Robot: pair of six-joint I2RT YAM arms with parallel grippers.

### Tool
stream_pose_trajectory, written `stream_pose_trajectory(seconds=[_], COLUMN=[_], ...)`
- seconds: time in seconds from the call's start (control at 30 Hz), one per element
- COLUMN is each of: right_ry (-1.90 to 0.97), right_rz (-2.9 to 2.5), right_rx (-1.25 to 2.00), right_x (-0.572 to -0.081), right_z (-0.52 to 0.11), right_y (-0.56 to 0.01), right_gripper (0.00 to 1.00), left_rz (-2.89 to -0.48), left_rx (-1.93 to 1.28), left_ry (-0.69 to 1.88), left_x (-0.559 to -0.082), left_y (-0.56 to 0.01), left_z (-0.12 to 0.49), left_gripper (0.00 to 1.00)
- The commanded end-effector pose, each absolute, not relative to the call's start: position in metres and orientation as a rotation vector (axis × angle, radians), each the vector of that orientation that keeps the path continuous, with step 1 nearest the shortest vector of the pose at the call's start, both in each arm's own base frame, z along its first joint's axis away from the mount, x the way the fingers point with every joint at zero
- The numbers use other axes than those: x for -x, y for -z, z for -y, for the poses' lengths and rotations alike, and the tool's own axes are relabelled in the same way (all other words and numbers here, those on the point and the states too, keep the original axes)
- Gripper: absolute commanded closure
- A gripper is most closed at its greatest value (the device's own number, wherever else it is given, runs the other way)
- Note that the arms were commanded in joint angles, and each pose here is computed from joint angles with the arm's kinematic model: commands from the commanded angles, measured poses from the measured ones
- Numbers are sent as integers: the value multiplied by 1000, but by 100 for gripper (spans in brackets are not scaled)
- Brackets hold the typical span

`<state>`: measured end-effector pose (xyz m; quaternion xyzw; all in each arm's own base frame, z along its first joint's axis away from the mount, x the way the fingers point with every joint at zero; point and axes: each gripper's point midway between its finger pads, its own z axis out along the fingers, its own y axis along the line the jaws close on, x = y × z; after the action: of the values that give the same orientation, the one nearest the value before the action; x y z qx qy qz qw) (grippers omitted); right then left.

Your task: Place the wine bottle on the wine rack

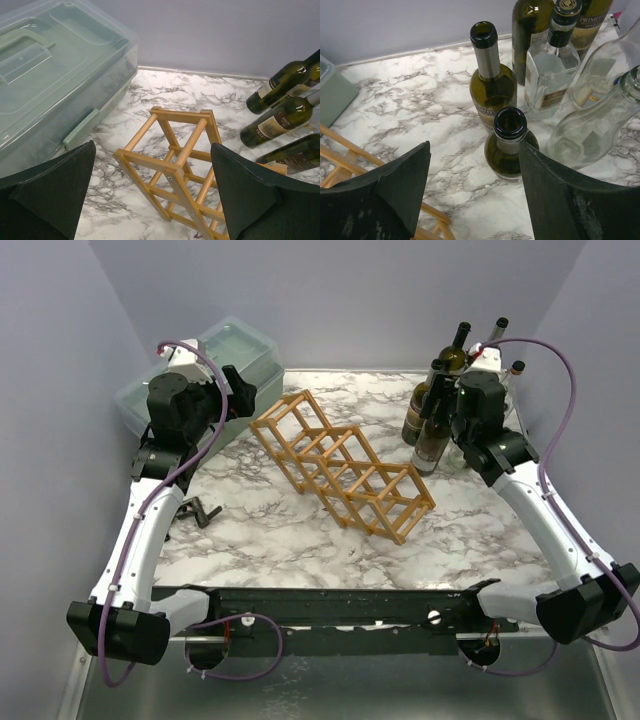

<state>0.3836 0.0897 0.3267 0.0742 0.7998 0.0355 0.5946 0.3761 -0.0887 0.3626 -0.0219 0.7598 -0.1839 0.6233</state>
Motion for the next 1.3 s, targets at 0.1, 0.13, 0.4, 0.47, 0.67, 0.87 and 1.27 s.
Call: stream_pose_trajectory(seconds=[0.1, 0.13, 0.4, 0.47, 0.67, 0.87, 1.27], right_ry=[19, 22, 77, 88, 128, 143, 210], right_rz=[-1839, -1843, -1827, -1812, -1803, -1793, -1821], right_rx=[-262, -266, -267, -264, -271, -270, -242], right_x=[-399, -400, -415, -418, -428, -436, -452], right_z=[-63, -61, -48, -47, -43, -43, -42], right_y=[-306, -302, -280, -278, -266, -256, -240], right_gripper=[26, 26, 32, 35, 36, 38, 47], left_rz=[-1728, -1730, -1745, -1747, -1751, -1750, -1757], left_rx=[16, 15, 16, 17, 18, 17, 15], left_ry=[527, 526, 538, 529, 529, 531, 542], left_x=[-377, -378, -381, -382, -383, -382, -382], left_y=[-364, -363, -358, -357, -355, -356, -354], left_z=[106, 106, 109, 108, 108, 108, 110], left_gripper=[1, 1, 1, 1, 1, 1, 1])
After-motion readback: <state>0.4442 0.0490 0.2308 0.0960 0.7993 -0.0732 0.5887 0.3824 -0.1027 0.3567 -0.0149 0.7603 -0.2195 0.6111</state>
